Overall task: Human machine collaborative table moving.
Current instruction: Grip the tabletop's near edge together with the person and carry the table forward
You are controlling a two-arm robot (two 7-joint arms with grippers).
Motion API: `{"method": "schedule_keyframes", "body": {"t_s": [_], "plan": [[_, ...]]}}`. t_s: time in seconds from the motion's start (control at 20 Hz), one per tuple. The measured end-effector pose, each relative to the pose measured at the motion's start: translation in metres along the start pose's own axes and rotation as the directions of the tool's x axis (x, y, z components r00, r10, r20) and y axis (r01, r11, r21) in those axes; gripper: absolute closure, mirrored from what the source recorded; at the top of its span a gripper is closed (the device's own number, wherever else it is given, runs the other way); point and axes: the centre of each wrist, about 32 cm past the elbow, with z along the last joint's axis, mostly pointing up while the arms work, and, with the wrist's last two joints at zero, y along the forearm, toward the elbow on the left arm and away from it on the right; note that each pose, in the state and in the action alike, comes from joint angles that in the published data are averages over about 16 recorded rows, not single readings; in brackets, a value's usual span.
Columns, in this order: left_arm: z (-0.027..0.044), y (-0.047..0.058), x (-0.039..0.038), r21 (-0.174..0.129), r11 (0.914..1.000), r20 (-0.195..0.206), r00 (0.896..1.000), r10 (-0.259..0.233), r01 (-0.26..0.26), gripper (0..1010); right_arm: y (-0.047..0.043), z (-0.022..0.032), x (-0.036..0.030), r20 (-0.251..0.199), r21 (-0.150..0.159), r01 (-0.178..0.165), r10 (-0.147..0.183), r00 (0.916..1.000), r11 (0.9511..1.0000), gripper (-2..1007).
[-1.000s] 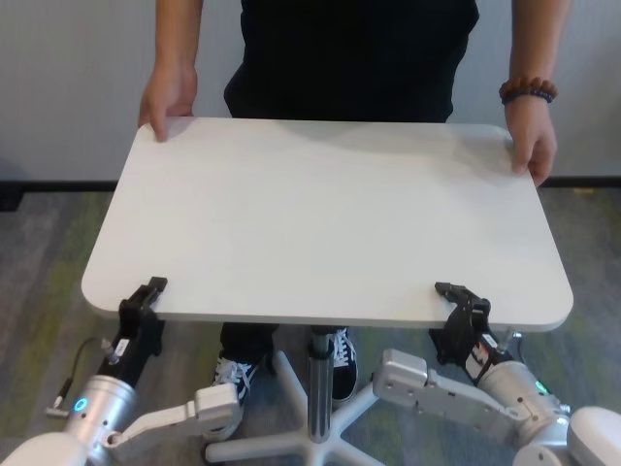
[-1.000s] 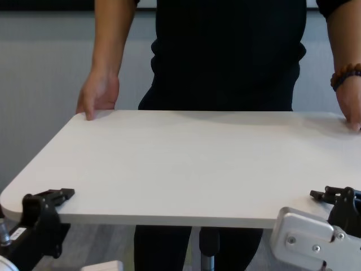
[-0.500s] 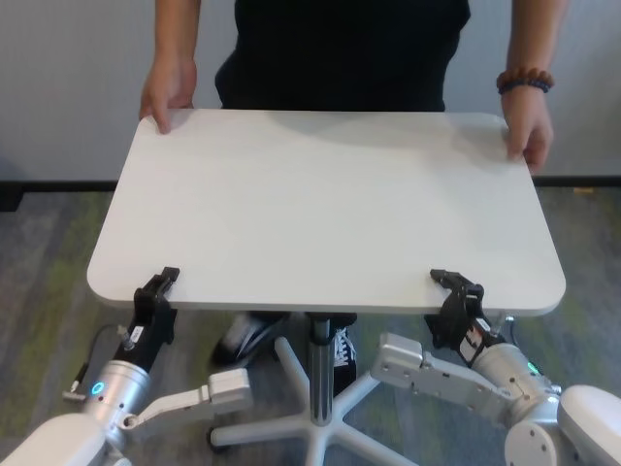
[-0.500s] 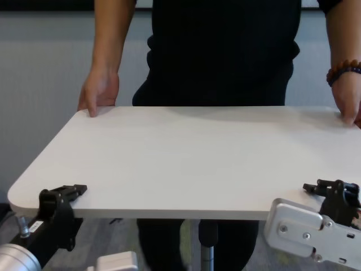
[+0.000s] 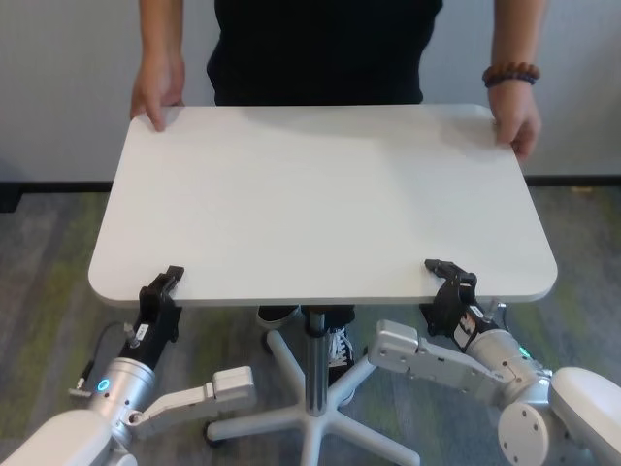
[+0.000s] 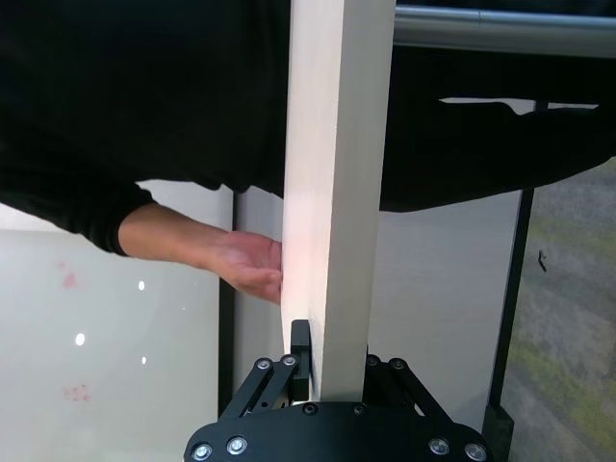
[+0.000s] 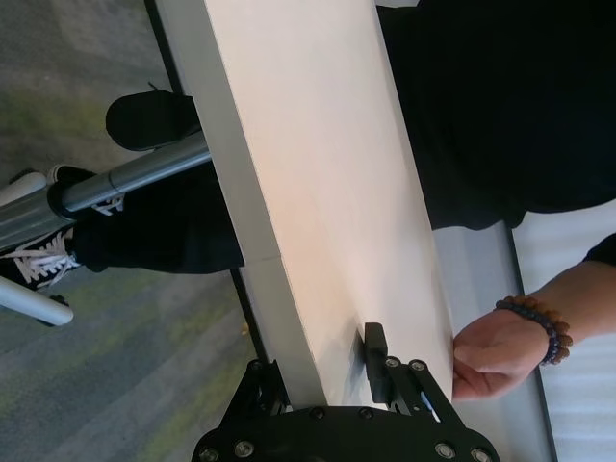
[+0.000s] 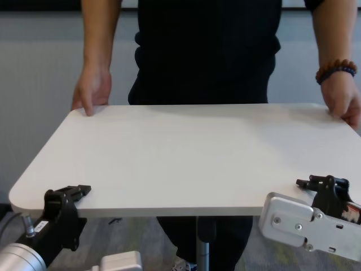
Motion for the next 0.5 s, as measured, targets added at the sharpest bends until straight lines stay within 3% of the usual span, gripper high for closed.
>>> {"method": "schedule_keyframes", "body": {"t_s": [0.5], "plan": [[0.0007,0.003,-0.0002,-0.005,1.0000,-0.003,1.000,0.001,-0.001,778,0.0186,-0.0081,-0.0015,-0.005,0.008,-0.003,0.003,1.0000,1.0000,652]]}}
